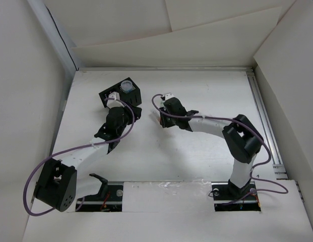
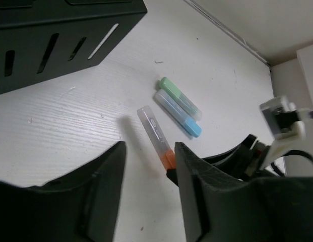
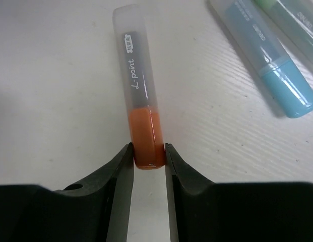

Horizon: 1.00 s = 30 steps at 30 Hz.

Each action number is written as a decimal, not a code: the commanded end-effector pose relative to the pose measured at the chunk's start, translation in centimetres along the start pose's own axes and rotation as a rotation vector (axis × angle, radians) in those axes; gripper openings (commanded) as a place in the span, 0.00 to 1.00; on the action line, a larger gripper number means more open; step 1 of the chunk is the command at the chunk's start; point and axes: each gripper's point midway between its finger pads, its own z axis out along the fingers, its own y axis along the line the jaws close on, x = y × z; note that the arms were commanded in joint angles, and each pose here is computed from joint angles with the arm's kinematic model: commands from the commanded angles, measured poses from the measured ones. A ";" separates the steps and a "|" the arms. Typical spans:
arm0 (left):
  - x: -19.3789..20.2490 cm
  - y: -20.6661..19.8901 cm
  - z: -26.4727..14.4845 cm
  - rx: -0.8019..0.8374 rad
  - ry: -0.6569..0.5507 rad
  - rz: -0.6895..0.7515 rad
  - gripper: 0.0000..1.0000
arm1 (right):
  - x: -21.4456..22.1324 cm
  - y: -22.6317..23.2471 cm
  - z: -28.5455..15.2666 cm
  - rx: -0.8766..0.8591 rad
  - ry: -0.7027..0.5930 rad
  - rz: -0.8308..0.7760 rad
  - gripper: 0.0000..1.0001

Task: Sort the stationery into containers
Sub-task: Pick up the pen from the center of the board.

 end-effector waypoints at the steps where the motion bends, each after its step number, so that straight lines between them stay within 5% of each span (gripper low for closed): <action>1: -0.5 -2.3 0.0 0.084 0.019 -0.013 0.43 | -4.3 2.9 -4.0 -0.121 -0.122 -0.011 0.09; 13: 0.7 -6.1 1.5 0.235 0.119 -0.061 0.64 | -5.5 5.4 -7.8 -0.277 -0.171 -0.029 0.09; 18: 1.5 -6.3 2.1 0.268 0.128 -0.114 0.64 | -5.8 6.1 -8.9 -0.326 -0.188 -0.035 0.08; 30: 2.0 -6.2 3.3 0.265 0.133 -0.152 0.30 | -6.4 7.2 -10.7 -0.399 -0.224 -0.036 0.08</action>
